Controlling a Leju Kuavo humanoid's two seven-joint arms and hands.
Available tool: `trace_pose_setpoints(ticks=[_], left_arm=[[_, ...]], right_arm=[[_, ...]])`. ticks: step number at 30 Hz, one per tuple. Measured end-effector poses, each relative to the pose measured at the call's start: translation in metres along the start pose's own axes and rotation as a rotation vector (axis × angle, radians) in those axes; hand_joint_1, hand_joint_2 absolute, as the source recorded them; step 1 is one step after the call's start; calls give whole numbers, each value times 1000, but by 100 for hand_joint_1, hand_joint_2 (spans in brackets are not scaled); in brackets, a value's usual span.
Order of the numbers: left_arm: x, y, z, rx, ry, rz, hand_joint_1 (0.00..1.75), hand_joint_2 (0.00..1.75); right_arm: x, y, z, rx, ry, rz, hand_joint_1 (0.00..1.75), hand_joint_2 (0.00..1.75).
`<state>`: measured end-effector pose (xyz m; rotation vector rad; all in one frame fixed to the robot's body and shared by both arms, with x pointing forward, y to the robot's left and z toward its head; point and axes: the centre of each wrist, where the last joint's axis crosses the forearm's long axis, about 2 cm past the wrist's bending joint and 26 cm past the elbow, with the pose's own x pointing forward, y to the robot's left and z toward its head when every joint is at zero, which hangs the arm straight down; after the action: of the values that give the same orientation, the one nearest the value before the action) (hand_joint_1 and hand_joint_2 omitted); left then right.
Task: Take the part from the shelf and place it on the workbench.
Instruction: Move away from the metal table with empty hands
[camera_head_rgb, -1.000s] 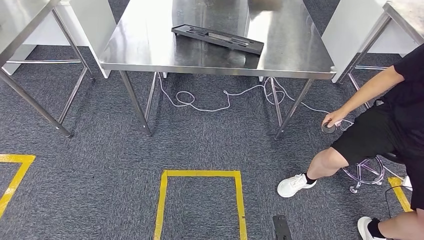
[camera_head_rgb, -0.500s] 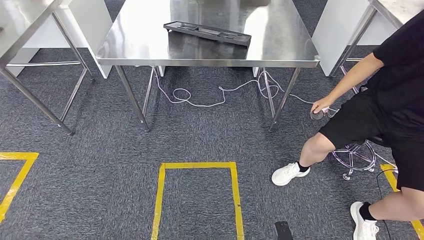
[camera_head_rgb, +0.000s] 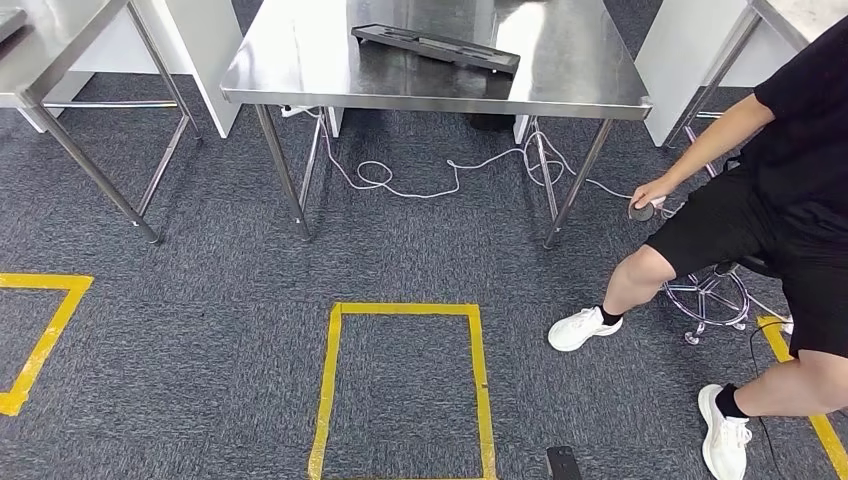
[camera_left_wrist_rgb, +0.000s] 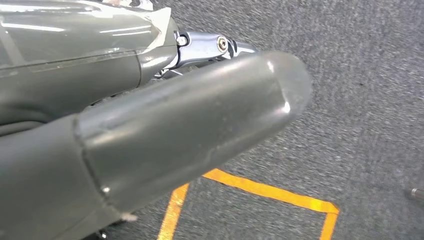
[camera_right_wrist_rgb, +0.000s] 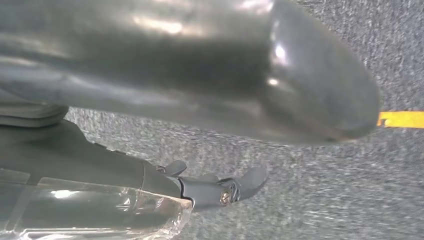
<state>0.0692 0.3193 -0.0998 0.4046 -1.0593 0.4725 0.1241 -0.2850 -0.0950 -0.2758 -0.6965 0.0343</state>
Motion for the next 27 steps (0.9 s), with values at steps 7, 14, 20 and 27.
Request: trace_pose_setpoints(ticks=[7, 14, 20, 27], left_arm=[[0, -1, 1, -1, 2, 1, 0, 0], [-1, 0, 2, -6, 5, -7, 0, 0], [0, -2, 0, -8, 3, -6, 0, 0], [1, -3, -1, 3, 4, -5, 0, 0]], right_arm=[[2, -1, -1, -15, -4, -9, 0, 0], [-3, -1, 1, -26, 12, -14, 0, 0], [-4, -2, 2, -27, 16, -16, 0, 0], [-6, -1, 3, -24, 20, -11, 0, 0]])
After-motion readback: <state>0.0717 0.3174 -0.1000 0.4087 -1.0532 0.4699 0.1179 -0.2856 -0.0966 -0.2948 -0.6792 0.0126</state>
